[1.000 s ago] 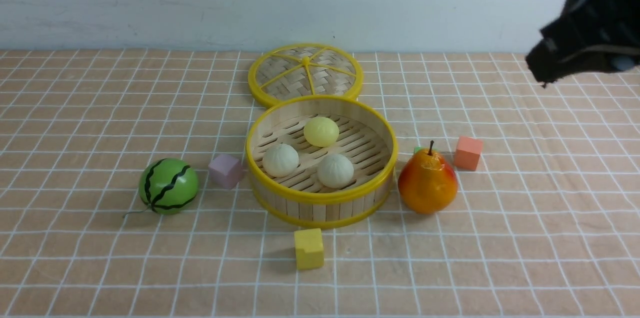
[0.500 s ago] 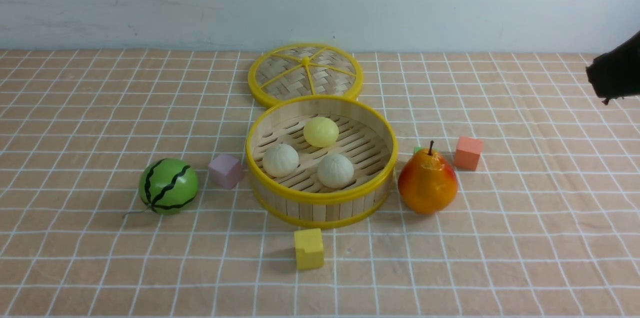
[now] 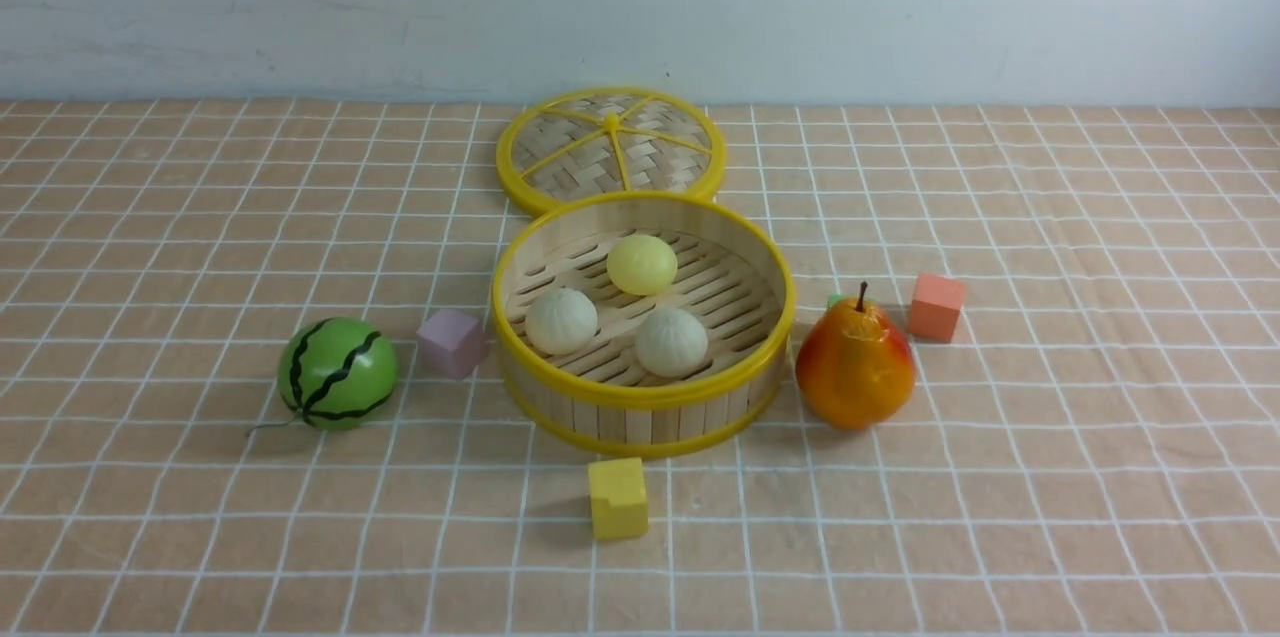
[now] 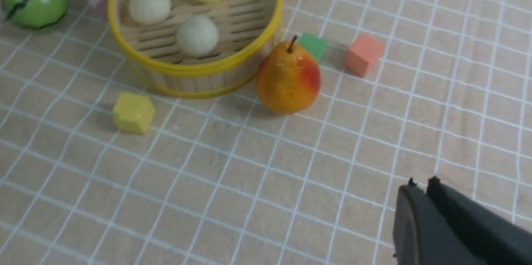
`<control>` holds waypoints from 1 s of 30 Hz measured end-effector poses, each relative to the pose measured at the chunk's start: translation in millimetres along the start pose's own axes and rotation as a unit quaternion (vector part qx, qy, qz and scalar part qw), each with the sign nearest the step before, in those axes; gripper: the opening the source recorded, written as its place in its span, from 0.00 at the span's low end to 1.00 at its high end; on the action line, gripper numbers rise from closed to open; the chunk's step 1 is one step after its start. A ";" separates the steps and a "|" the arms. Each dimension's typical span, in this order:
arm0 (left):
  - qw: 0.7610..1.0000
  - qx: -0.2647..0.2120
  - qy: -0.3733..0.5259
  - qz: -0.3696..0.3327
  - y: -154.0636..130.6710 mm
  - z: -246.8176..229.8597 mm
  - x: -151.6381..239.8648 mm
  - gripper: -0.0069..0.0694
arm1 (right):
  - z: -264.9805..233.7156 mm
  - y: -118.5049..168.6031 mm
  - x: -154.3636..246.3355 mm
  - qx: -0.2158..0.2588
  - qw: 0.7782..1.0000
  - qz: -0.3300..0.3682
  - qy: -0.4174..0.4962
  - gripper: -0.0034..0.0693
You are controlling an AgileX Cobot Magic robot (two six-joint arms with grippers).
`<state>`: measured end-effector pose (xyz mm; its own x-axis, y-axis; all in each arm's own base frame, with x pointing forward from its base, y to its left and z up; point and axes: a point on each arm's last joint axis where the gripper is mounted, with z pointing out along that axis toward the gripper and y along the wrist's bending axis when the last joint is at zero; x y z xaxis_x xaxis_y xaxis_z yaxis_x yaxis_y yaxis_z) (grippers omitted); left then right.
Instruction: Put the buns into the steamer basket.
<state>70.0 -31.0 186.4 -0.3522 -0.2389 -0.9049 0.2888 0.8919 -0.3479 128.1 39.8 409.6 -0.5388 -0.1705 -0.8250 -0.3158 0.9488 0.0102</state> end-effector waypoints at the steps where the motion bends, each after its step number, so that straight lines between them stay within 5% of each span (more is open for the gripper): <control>1: 1.000 0.000 0.000 0.000 0.0 0.0 0.0 0.26 | 2.6 -4.5 29.8 0.018 0.999 0.016 -0.040 0.10; 9: 1.000 0.000 0.000 0.000 0.0 0.0 0.0 0.26 | 40.1 -9.9 175.7 0.068 0.975 0.151 -0.146 0.03; 30: 1.000 0.000 0.000 0.000 0.0 0.0 0.0 0.29 | 61.4 -13.5 232.3 0.120 0.971 0.121 -0.168 0.02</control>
<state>70.0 -31.0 186.4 -0.3522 -0.2389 -0.9049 0.2888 0.8919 -0.3479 55.2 3.7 183.1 -0.2761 0.1224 -0.9533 0.0010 0.9919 0.1271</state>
